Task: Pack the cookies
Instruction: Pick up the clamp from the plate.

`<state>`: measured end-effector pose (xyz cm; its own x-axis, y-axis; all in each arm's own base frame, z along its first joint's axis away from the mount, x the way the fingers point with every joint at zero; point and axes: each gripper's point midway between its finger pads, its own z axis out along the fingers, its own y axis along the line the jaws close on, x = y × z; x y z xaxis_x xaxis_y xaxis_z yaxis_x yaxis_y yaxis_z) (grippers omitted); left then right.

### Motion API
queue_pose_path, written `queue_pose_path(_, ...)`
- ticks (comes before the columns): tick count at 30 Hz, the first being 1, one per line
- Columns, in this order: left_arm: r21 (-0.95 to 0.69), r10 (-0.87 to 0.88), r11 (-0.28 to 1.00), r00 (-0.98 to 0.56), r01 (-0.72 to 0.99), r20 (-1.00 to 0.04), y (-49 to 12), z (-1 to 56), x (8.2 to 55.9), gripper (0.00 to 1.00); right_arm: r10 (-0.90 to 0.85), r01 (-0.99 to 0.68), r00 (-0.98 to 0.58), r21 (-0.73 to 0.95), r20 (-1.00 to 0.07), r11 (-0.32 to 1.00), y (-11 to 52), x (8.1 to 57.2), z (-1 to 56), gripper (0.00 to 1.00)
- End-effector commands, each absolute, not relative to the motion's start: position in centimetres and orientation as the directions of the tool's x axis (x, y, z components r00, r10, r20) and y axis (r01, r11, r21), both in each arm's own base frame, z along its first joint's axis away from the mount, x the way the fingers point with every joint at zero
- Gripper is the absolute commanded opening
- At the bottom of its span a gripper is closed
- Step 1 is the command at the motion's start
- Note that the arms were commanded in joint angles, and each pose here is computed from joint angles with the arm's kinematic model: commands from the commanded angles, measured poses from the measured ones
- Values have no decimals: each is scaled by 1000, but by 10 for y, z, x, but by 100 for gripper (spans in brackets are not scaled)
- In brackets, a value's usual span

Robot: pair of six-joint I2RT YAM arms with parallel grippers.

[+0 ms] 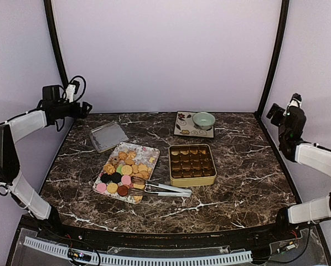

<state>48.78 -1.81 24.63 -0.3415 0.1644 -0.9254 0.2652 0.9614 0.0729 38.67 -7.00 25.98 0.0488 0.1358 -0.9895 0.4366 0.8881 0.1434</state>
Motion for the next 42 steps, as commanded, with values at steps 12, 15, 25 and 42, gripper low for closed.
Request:
queue_pose_path(12,-190,273,802,-631,566,-726,-72,190,381,99,-150,-559,-301,47,-942,828,253,364,272,92)
queue_pose_path(15,-205,297,770,-624,604,-723,-78,190,367,99,-310,-685,-320,-8,-895,728,320,335,240,86)
queue_pose_path(25,-237,403,647,-590,724,-700,-95,192,309,96,-626,-927,-278,32,-728,374,434,226,156,61)
queue_pose_path(42,-197,438,575,-502,794,-745,-105,216,275,96,-745,-960,-252,65,-618,271,472,231,90,49)
